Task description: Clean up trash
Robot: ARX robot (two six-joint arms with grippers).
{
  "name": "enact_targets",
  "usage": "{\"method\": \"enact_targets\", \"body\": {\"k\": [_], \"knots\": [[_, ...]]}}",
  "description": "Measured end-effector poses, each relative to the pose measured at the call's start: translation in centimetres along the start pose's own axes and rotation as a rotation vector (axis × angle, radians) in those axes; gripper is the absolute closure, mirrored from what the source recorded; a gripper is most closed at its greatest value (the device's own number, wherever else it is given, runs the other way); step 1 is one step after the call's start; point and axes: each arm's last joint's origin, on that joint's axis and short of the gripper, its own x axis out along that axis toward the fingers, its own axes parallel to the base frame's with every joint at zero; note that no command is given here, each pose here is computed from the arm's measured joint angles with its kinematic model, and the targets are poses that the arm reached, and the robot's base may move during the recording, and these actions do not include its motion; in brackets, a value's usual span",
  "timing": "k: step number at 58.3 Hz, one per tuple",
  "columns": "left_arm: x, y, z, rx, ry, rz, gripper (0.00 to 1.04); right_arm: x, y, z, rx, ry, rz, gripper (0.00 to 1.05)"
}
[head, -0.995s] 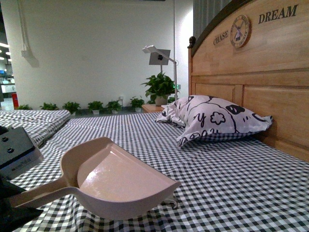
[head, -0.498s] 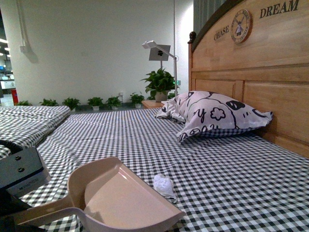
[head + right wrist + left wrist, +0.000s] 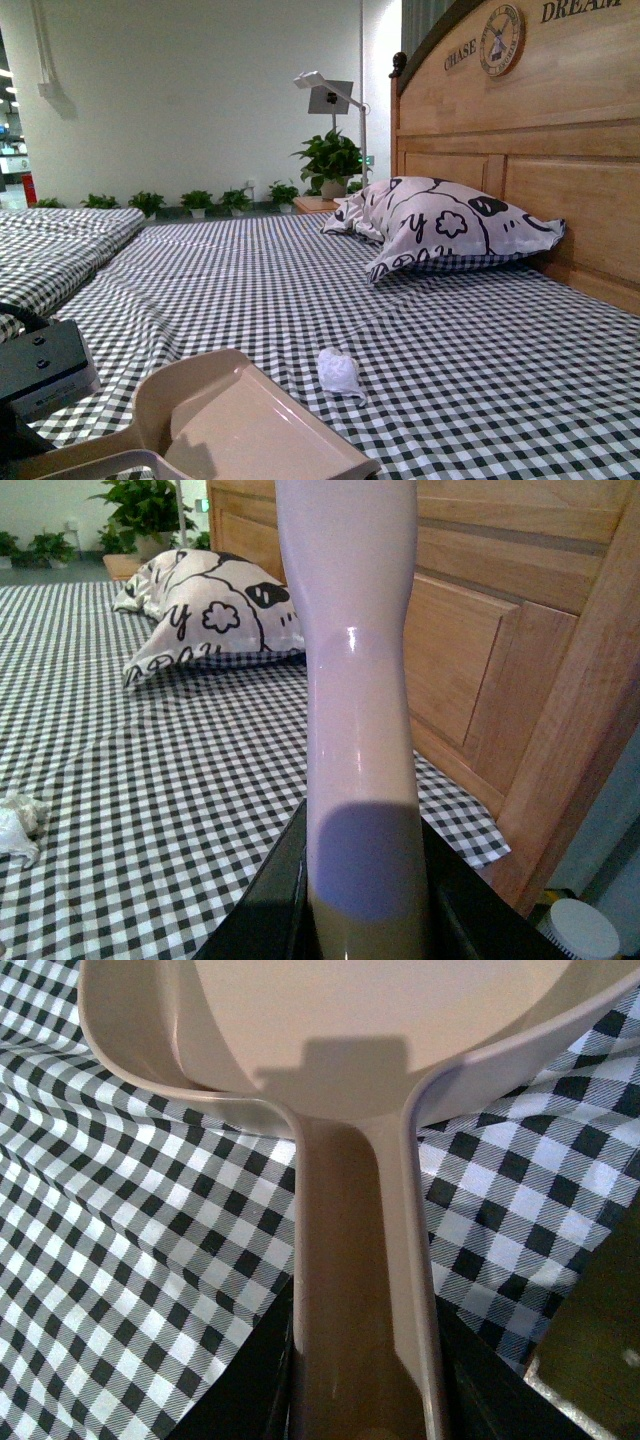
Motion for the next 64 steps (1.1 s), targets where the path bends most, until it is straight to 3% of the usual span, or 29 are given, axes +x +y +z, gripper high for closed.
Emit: {"method": "enact_targets", "body": {"k": [27, 36, 47, 64], "knots": [[0.0, 0.0, 0.0, 0.000, 0.001, -0.001, 0.77, 0.0, 0.0, 0.0, 0.000, 0.003, 0.004, 0.84], [0.0, 0.0, 0.0, 0.001, 0.002, -0.001, 0.77, 2.5, 0.9, -0.7, -0.123, 0.242, 0.152, 0.84], [0.0, 0.0, 0.0, 0.002, 0.001, -0.001, 0.77, 8.7, 3.6, -2.0, -0.151, 0.324, 0.215, 0.84], [0.1, 0.0, 0.0, 0.001, 0.002, -0.003, 0.77, 18.0, 9.6, -6.6, -0.323, 0.453, 0.218, 0.84]]}}
